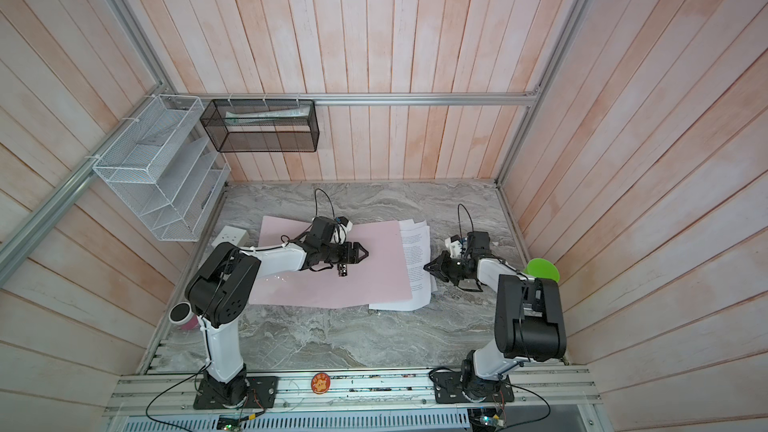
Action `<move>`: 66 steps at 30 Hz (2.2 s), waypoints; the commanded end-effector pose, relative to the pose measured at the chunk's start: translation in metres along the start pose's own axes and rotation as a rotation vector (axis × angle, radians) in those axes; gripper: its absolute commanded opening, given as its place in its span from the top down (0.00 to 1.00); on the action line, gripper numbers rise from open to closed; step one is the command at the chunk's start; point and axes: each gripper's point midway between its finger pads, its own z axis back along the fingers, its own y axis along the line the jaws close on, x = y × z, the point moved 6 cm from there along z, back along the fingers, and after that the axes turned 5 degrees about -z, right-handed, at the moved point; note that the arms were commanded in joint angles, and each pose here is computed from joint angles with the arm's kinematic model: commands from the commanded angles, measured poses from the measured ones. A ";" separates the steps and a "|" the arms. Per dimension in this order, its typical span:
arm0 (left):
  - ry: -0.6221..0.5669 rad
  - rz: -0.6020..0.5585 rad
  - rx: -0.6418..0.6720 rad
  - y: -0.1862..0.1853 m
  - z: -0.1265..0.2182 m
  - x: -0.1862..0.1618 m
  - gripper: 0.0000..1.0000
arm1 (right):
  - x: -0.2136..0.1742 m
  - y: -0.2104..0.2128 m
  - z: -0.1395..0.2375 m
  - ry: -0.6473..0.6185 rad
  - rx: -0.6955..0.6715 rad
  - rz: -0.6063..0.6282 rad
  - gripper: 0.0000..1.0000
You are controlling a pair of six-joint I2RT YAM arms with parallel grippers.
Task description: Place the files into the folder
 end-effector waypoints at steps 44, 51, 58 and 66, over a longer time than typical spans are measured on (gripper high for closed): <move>0.036 0.036 0.024 0.024 -0.008 -0.022 0.18 | -0.034 -0.073 0.055 -0.199 -0.204 -0.312 0.62; 0.042 0.052 0.020 0.026 -0.011 -0.028 0.18 | -0.049 -0.072 0.059 -0.185 -0.220 -0.323 0.62; 0.040 0.049 0.018 0.024 -0.008 -0.026 0.18 | -0.063 -0.066 0.063 -0.150 -0.214 -0.353 0.62; 0.033 0.052 0.019 0.023 -0.006 -0.028 0.18 | -0.076 -0.054 0.070 -0.113 -0.197 -0.343 0.61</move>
